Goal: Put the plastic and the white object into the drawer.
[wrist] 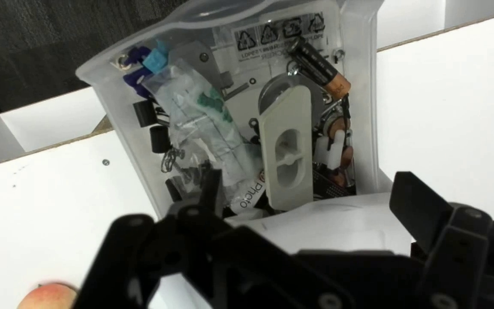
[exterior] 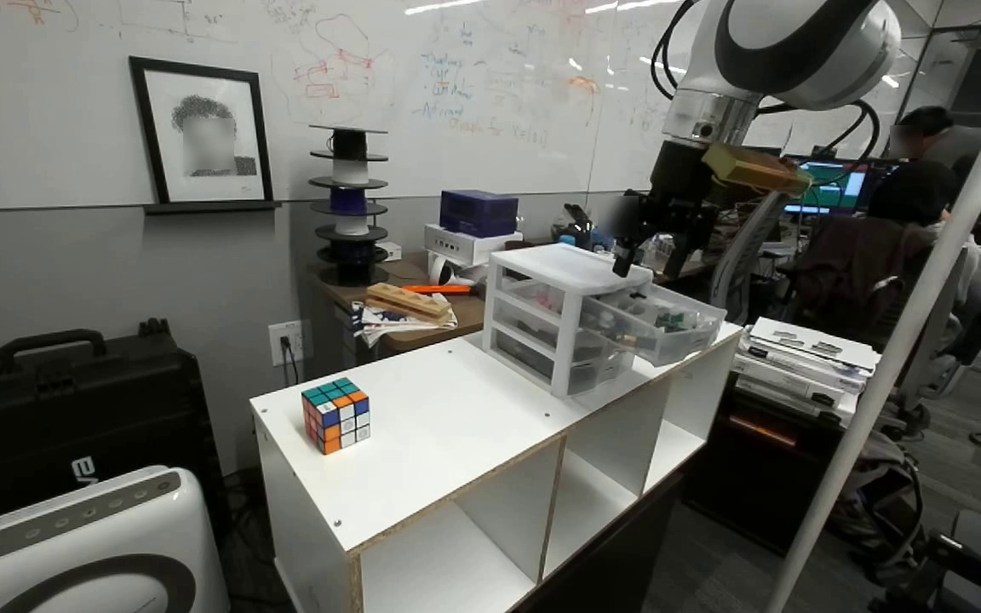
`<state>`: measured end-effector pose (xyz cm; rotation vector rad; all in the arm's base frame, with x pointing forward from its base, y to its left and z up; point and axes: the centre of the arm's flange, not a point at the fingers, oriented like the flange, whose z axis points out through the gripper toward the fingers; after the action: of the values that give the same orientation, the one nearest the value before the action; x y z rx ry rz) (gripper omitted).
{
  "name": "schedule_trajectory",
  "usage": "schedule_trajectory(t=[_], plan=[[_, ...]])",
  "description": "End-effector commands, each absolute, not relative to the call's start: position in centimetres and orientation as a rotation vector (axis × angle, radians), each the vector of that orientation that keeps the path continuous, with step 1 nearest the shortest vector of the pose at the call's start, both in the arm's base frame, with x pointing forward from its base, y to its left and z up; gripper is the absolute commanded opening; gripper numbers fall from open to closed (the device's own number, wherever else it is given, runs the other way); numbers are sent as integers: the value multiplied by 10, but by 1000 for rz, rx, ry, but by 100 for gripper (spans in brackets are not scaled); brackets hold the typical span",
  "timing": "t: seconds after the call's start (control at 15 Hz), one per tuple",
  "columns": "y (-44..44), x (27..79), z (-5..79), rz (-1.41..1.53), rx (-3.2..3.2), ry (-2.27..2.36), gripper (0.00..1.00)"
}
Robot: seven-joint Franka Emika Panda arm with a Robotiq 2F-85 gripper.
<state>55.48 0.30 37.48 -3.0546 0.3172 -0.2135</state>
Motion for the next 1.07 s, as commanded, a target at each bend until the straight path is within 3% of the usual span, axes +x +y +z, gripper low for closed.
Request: schedule_trajectory(t=[0.0,1.0], plan=[[8,528,400,-219,-3050,307,100],[40,408,405,-211,-3096,172,100]])
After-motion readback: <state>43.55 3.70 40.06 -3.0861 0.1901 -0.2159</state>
